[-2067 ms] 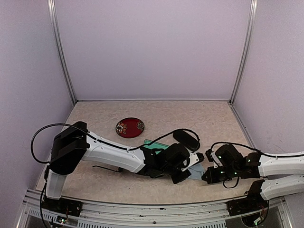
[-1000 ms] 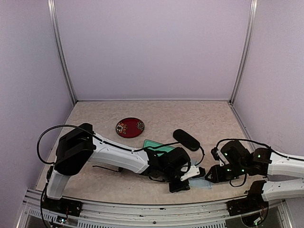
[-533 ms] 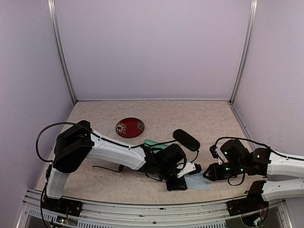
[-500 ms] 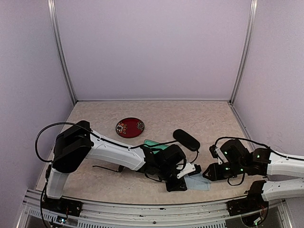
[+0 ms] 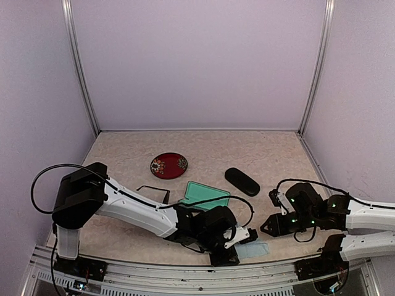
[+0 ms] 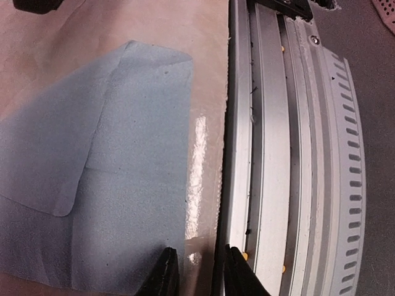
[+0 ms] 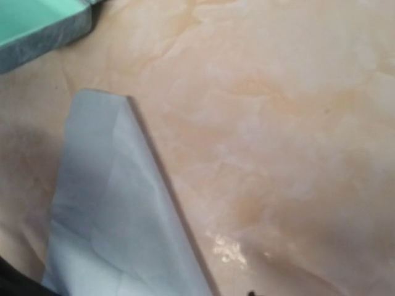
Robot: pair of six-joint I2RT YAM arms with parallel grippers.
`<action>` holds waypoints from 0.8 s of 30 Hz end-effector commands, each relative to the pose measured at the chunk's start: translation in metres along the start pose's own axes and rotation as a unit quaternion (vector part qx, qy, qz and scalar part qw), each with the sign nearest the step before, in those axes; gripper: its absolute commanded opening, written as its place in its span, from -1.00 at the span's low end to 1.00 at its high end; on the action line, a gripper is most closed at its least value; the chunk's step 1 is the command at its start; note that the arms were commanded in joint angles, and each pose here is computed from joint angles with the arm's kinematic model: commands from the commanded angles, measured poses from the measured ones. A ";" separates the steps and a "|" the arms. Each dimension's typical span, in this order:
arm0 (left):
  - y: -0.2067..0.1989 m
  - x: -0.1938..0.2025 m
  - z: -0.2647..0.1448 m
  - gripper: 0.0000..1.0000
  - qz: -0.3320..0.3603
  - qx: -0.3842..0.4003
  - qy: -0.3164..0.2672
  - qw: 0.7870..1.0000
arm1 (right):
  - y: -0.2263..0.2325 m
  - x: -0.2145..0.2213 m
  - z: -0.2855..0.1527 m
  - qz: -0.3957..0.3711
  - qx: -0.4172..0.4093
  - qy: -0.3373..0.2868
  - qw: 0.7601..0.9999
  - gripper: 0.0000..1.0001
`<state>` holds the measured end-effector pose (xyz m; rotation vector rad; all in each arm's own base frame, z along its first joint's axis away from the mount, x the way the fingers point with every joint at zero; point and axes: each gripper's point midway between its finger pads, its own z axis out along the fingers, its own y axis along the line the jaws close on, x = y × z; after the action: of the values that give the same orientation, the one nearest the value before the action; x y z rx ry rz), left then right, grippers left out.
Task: Organize the sunglasses
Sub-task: Move the glasses cleaning cloth to the center of the board.
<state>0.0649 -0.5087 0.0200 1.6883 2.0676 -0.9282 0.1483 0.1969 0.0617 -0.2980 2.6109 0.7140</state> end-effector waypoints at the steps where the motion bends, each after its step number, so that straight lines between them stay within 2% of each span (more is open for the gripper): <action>1: 0.018 0.031 -0.001 -0.46 -0.038 -0.049 0.037 0.997 | 0.012 0.003 0.002 -0.029 -0.031 -0.004 0.999 -0.32; 6: 0.018 0.028 -0.009 -0.37 -0.035 -0.052 0.026 0.998 | 0.027 0.008 0.008 -0.066 -0.056 0.001 0.996 -0.33; 14: 0.004 0.008 -0.051 -0.05 -0.026 -0.046 -0.062 0.997 | 0.058 0.010 0.021 -0.146 -0.091 0.005 0.985 -0.34; 20: 0.000 0.003 -0.070 -0.01 -0.030 -0.046 -0.089 0.995 | 0.079 0.014 0.037 -0.206 -0.086 0.029 0.974 -0.33; 24: 0.005 0.004 -0.074 -0.01 -0.035 -0.058 -0.097 0.993 | 0.082 0.016 0.052 -0.236 -0.048 0.048 0.969 -0.33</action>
<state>0.0715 -0.4576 0.0611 1.4838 2.0429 -0.9307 0.1183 0.2735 0.0449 -0.8836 2.5123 0.7396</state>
